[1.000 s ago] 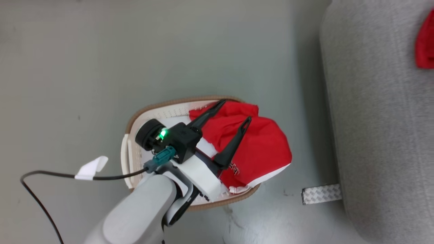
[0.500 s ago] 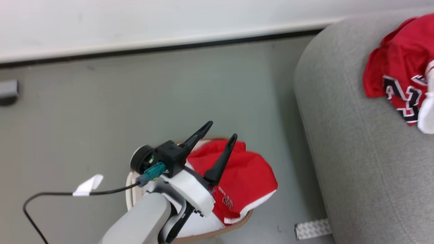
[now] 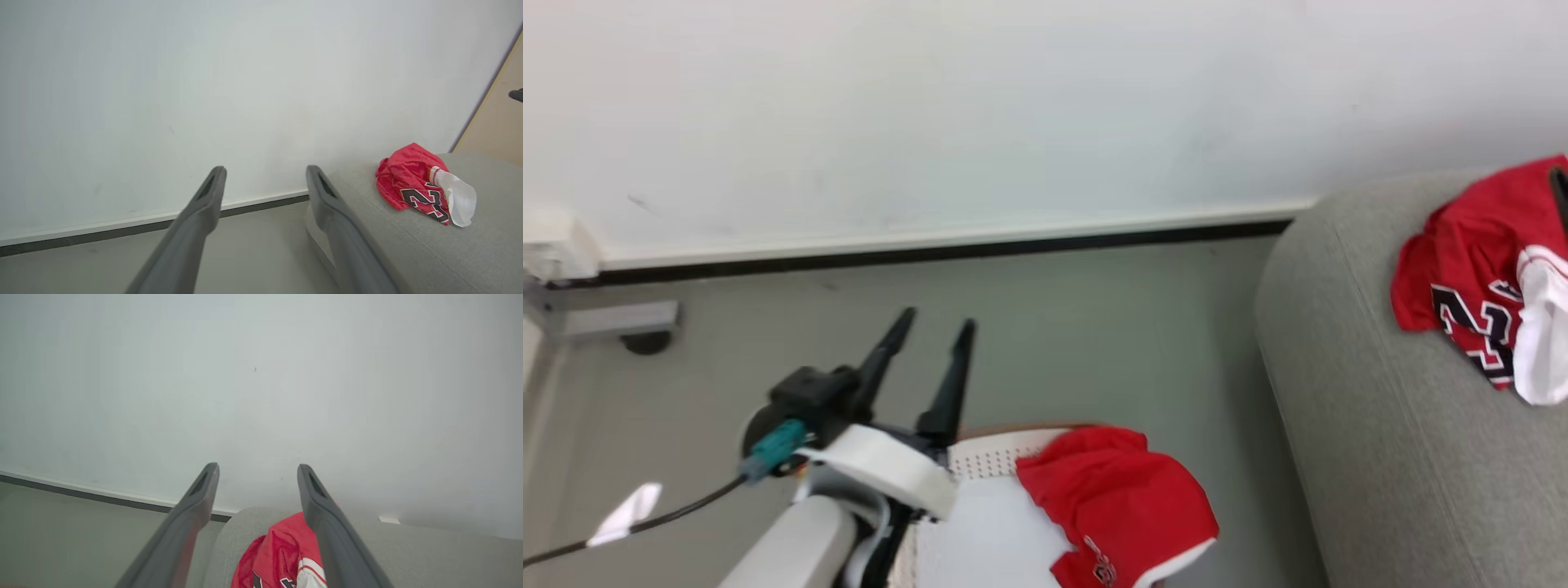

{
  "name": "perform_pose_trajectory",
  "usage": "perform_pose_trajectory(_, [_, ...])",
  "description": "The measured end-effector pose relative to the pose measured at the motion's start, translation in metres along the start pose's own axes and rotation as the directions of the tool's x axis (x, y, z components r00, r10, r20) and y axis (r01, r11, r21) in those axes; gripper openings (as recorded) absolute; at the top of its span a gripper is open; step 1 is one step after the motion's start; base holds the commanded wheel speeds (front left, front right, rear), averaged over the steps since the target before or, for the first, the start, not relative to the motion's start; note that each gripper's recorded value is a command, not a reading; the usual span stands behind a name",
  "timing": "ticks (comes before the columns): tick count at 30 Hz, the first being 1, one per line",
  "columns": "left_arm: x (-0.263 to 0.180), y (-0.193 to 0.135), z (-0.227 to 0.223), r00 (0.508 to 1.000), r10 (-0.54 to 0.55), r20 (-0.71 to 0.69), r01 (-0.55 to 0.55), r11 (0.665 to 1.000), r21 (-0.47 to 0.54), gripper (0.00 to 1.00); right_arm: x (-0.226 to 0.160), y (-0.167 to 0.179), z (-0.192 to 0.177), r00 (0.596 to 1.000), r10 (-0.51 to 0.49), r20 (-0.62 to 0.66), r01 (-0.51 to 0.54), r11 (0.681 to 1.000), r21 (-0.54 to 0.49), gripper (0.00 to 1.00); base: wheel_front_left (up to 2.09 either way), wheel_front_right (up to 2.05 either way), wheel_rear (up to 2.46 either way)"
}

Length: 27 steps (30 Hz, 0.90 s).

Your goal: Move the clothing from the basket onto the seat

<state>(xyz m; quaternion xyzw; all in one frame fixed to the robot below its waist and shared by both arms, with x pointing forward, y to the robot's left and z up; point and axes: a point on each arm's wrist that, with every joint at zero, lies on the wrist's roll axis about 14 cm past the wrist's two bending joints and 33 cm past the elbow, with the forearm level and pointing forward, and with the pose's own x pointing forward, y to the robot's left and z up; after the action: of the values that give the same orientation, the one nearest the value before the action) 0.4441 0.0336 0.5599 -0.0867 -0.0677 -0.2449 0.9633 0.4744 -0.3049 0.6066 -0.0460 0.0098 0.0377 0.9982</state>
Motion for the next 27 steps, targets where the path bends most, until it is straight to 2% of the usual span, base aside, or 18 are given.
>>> perform_pose_trajectory(6, [-0.031, 0.043, 0.033, 0.984, 0.156, 0.083, -0.159, 0.987, 0.031, 1.00, -0.008, 0.043, 0.024, 0.980, 0.089, 0.179, -0.097, 0.995, 0.037, 1.00, 0.00, 0.00, 0.00])
perform_pose_trajectory(10, [-0.053, 0.066, 0.040, 0.966, 0.238, 0.105, -0.244, 0.968, 0.050, 1.00, -0.019, 0.061, 0.021, 0.964, 0.092, 0.251, -0.114, 0.990, 0.078, 1.00, 0.00, 0.00, 0.00])
perform_pose_trajectory(20, [-0.088, 0.084, 0.033, 0.933, 0.345, 0.105, -0.351, 0.935, 0.048, 1.00, -0.066, 0.117, -0.036, 0.969, 0.050, 0.240, -0.105, 0.969, 0.224, 1.00, 0.00, 0.00, 0.00])
perform_pose_trajectory(27, [-0.102, 0.085, 0.019, 0.919, 0.387, 0.082, -0.390, 0.921, 0.027, 1.00, -0.086, 0.136, -0.037, 0.964, 0.006, 0.266, -0.085, 0.954, 0.288, 1.00, 0.00, 0.00, 0.00])
